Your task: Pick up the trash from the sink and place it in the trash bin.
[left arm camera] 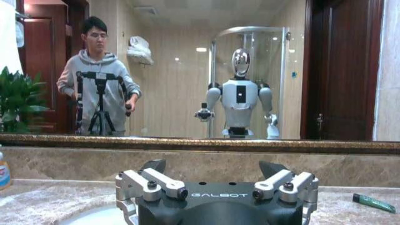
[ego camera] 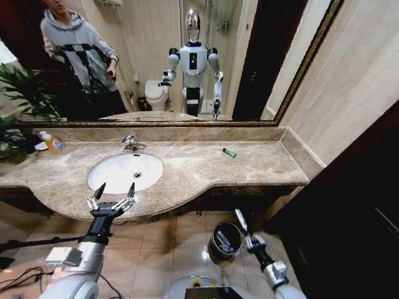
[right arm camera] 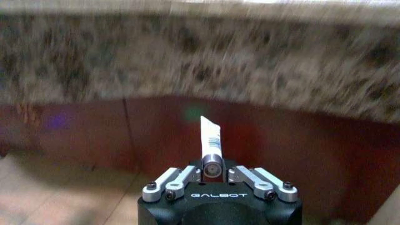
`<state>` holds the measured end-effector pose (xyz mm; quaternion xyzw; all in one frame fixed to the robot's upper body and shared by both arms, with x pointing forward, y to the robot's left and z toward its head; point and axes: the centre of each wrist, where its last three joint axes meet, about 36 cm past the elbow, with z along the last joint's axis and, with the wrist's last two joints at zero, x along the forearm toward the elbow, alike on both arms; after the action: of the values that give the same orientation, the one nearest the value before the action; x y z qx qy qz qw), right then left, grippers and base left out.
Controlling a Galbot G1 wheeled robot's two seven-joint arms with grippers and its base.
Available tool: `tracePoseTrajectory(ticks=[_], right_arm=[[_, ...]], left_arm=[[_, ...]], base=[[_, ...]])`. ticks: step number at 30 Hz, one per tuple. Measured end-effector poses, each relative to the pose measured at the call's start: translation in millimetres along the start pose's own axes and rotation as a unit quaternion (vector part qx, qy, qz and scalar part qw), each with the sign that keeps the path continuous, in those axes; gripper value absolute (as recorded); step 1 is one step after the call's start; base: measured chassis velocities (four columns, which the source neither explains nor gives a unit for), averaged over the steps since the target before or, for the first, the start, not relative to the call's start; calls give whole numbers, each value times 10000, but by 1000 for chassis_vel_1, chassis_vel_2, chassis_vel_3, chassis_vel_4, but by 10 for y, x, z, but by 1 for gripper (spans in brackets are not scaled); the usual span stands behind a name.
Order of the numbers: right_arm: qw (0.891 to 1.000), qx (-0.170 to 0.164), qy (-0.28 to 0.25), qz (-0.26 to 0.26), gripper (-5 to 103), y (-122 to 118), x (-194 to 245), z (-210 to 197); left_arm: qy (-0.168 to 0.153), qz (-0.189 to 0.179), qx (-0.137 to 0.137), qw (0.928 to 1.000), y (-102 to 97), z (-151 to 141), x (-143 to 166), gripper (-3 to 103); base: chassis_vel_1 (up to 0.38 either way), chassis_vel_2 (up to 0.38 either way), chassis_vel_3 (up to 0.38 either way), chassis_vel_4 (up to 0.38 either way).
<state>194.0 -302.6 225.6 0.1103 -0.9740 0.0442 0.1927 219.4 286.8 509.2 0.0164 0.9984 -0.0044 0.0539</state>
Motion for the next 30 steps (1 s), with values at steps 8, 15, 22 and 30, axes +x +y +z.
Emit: tracePoseTrajectory(ticks=[8, 15, 22, 30], right_arm=[[9941, -125, 1064, -144, 17, -47, -451, 241], [9875, 113, 1565, -167, 17, -274, -780, 423], [9826, 370, 1816, -107, 17, -397, -1074, 656], [9763, 456, 2104, -232, 17, -350, -1317, 917]], left_arm=[[-1, 0, -1, 10000, 0, 0, 0, 100], [0, 0, -1, 10000, 0, 0, 0, 100], [0, 0, 0, 10000, 0, 0, 0, 100], [0, 0, 0, 10000, 0, 0, 0, 100]], base=[[0, 0, 0, 0], [0, 0, 0, 0], [0, 0, 0, 0], [0, 0, 0, 0]])
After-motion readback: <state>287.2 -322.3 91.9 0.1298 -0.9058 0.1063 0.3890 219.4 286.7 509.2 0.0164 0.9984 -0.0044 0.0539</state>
